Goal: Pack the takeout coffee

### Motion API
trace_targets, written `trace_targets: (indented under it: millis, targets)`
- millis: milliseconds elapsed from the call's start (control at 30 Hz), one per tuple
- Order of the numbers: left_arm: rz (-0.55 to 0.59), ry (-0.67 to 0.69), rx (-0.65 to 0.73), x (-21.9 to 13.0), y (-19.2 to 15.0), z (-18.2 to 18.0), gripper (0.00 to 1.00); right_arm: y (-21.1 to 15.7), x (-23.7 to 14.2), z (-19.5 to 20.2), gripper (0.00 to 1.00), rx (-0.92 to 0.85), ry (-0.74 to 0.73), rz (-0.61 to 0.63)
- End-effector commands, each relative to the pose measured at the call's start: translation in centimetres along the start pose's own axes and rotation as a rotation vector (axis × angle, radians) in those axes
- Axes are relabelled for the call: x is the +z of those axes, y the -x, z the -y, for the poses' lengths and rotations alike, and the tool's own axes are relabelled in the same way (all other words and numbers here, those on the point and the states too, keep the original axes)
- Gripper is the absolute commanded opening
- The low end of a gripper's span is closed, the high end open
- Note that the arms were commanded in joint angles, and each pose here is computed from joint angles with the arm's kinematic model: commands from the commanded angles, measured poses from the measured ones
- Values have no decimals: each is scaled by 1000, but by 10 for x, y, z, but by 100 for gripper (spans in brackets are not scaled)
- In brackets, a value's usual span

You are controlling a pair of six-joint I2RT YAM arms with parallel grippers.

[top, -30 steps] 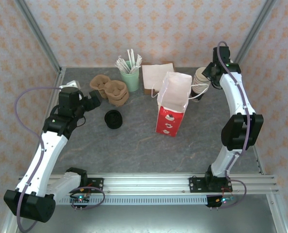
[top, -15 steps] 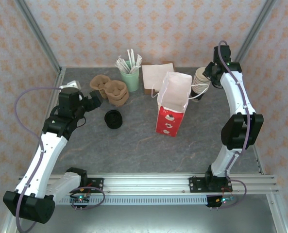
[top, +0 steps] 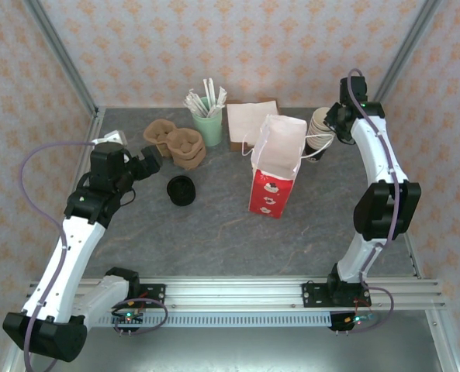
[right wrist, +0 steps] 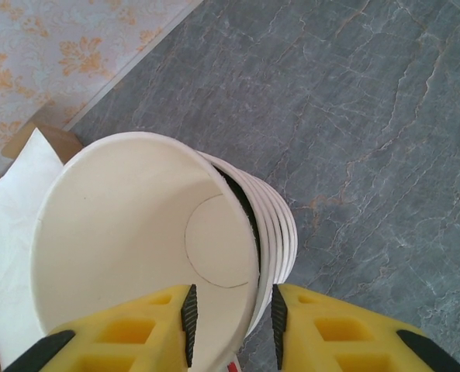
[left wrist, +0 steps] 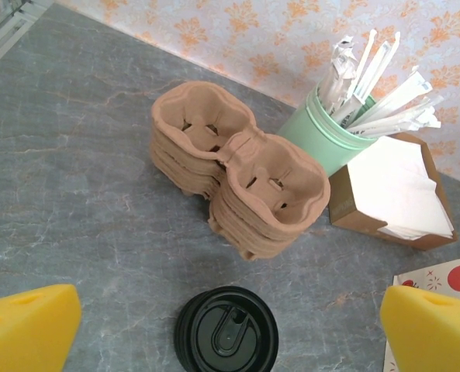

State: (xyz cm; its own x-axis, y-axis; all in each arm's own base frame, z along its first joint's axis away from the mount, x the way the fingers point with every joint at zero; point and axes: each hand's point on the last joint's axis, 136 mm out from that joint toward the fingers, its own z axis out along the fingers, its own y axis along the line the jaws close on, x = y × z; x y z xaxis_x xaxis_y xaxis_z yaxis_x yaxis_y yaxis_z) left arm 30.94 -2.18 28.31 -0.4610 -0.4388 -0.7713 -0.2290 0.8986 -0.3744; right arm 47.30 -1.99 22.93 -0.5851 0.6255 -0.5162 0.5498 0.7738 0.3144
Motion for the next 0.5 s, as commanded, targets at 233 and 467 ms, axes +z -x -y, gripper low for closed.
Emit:
trace_targets:
  millis: [233, 467]
  targets:
    - [5, -13, 4, -13, 3, 3, 100, 6, -13, 1, 30, 31, 17, 35]
    - [8, -11, 6, -16, 4, 3, 100, 6, -9, 0, 30, 38, 17, 31]
